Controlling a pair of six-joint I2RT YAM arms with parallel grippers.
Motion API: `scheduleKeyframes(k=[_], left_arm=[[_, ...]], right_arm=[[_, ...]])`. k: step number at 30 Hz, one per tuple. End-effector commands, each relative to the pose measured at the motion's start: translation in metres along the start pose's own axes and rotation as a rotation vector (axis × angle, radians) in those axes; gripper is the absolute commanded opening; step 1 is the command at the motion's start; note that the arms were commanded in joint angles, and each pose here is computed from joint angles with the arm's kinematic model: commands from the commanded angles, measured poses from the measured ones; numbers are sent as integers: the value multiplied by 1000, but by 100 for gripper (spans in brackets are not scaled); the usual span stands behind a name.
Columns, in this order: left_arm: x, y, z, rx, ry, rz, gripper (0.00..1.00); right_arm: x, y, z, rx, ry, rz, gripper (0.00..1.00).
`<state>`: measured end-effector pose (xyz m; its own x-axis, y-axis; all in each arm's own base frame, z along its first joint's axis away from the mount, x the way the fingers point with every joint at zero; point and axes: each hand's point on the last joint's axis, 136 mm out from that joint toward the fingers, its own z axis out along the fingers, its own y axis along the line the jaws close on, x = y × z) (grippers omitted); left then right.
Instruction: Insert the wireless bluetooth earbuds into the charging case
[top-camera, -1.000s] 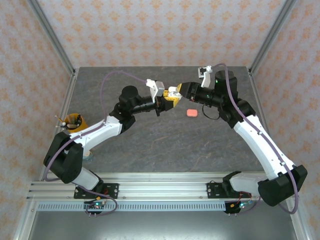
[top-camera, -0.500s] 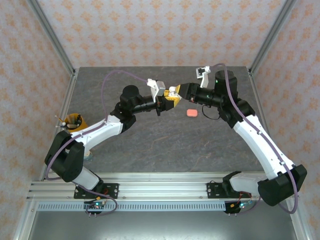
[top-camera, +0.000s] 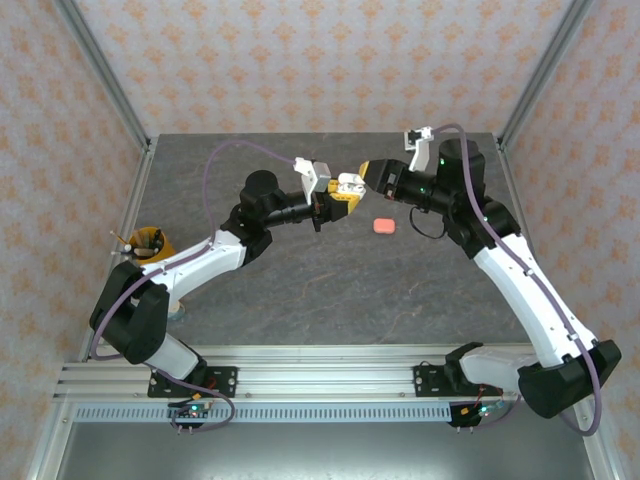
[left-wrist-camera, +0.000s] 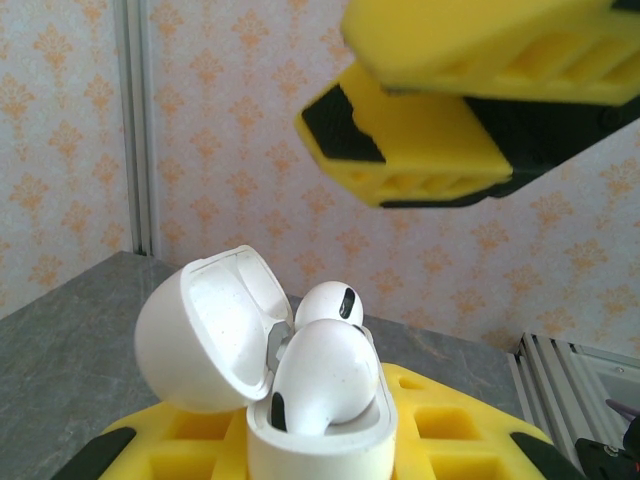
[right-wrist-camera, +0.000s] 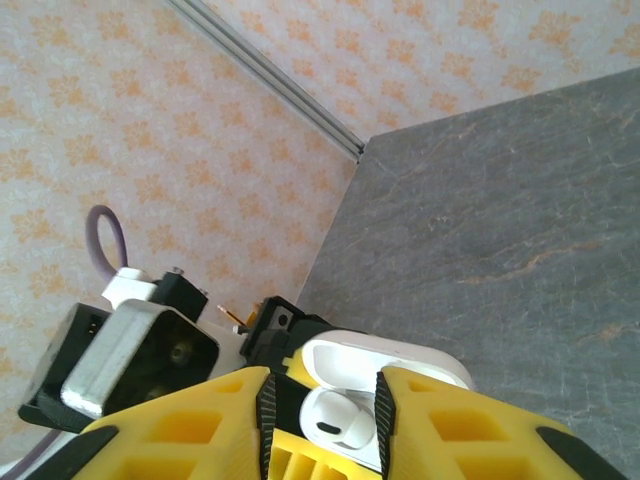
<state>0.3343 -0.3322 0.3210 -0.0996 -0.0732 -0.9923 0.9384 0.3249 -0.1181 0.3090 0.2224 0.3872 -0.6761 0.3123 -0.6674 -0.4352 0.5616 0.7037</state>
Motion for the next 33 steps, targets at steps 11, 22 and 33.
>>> scheduleKeyframes(k=[11,22,33], left_arm=[[-19,-10,2,42,-37,43,0],[-17,1,9,0,-35,25,0],[-7,23,17,-67,-18,-22,0]], right_arm=[[-35,-30,27,239,43,-30,24],[2,-42,66,263,346,-15,21],[33,-40,9,334,299,-67,18]])
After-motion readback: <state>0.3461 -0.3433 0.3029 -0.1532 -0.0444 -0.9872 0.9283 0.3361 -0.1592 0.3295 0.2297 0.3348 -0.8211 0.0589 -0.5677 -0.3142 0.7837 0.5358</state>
